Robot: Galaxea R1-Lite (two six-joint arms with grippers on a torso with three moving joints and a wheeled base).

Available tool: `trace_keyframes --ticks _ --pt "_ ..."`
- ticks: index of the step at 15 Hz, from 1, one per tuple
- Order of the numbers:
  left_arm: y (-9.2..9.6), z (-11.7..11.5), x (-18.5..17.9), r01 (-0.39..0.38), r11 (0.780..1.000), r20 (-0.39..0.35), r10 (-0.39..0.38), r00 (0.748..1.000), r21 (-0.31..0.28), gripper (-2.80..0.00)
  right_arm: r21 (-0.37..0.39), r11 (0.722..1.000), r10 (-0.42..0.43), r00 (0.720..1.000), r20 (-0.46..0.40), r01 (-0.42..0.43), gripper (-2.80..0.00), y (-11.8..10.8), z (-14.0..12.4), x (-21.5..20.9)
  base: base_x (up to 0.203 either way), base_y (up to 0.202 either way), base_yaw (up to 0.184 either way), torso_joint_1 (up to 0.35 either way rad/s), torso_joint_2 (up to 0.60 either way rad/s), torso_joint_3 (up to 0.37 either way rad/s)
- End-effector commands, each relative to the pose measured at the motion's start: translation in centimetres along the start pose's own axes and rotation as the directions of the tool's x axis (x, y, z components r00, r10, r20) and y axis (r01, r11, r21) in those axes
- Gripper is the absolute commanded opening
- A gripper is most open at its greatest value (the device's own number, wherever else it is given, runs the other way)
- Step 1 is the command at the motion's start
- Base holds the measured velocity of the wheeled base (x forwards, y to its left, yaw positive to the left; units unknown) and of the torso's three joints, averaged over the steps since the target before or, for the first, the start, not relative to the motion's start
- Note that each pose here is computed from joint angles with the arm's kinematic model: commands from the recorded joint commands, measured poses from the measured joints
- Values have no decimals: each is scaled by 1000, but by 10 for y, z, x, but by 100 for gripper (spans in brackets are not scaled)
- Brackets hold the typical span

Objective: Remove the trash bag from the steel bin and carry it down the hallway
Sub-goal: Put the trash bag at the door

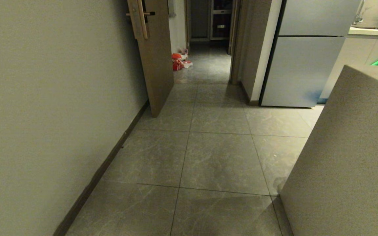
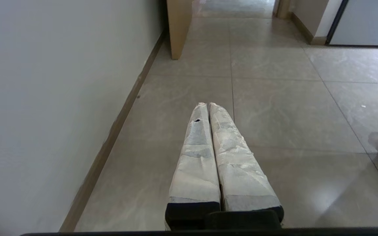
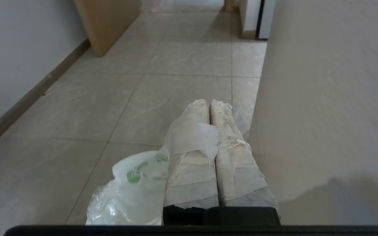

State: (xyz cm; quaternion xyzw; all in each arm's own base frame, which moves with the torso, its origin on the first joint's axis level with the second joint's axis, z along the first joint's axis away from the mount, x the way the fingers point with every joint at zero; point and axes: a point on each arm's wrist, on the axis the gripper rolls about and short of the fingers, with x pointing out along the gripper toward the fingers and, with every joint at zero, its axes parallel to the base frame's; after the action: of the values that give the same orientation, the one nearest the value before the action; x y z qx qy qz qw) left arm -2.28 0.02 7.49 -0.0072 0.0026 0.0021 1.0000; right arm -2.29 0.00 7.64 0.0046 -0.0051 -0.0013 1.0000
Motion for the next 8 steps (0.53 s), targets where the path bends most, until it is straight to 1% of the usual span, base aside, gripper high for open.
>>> trace_keyframes --ticks 1,8 --pt "0 -1 0 -2 1000 -2 2 1000 -4 -280 0 1000 -1 1000 -1 1 -280 0 -1 0 193 0 -2 1 1 2" --pt "0 -1 0 -2 1000 -2 2 1000 -4 -280 0 1000 -1 1000 -1 1 -280 0 -1 0 190 0 2 3 2 2"
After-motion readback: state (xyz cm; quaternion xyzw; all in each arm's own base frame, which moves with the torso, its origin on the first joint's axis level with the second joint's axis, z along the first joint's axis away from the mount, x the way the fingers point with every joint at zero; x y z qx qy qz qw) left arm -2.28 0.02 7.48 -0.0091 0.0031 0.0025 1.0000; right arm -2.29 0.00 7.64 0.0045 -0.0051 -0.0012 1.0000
